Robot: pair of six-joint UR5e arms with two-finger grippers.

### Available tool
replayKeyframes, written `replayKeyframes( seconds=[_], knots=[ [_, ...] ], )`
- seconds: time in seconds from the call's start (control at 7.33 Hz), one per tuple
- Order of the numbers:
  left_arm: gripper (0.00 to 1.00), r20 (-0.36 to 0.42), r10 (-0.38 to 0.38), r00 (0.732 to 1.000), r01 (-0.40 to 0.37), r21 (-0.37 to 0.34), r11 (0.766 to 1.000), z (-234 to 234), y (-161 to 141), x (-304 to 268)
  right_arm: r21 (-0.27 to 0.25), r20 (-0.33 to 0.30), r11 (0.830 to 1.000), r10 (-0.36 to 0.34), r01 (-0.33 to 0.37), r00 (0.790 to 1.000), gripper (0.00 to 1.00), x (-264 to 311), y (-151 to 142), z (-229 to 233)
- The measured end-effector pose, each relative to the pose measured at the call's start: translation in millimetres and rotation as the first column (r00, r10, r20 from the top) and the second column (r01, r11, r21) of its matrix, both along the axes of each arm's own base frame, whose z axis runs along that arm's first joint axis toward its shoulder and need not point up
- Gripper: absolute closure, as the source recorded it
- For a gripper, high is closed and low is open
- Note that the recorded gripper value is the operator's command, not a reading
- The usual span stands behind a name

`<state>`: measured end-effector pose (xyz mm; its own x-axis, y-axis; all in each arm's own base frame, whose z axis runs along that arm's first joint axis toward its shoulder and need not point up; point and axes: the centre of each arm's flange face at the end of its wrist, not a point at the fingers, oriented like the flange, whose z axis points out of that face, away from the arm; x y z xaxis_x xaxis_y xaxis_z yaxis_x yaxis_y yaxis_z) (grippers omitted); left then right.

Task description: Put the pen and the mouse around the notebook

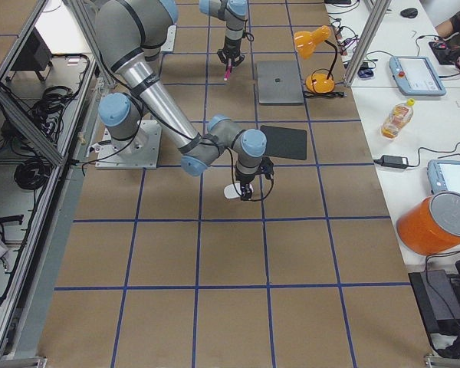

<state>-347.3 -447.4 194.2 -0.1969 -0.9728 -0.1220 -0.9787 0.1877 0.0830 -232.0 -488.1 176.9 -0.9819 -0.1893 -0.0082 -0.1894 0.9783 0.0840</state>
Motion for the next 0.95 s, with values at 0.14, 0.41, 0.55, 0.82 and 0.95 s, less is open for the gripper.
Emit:
replayKeyframes(
  seconds=[0.14,0.41,0.55,0.82,0.95],
  knots=[
    [0.55,-0.006,0.016,1.000,-0.016,0.002,1.000,-5.0,-3.4,-6.0,0.000,0.001,1.000,-0.002,0.002,1.000,0.11,0.1,0.0,-0.3],
    [0.00,-0.013,0.028,1.000,-0.028,-0.017,0.999,-10.0,-10.1,-10.0,0.006,0.006,1.000,-0.006,0.006,1.000,0.11,0.1,-0.2,-4.2],
    [0.00,-0.022,0.024,0.999,-0.025,-0.044,0.999,-5.6,-14.5,-9.0,0.008,0.009,1.000,-0.007,0.006,1.000,0.23,0.0,-0.5,-6.3],
    [0.00,-0.043,-0.049,0.998,0.044,-0.100,0.994,19.4,-28.2,2.9,0.006,0.009,1.000,-0.007,0.007,1.000,0.49,-0.9,-1.8,-5.5],
    [0.00,-0.046,-0.155,0.987,0.148,-0.122,0.981,42.4,-34.6,11.9,0.005,0.007,1.000,-0.007,0.007,1.000,0.57,-1.2,-2.0,-5.0]
  ],
)
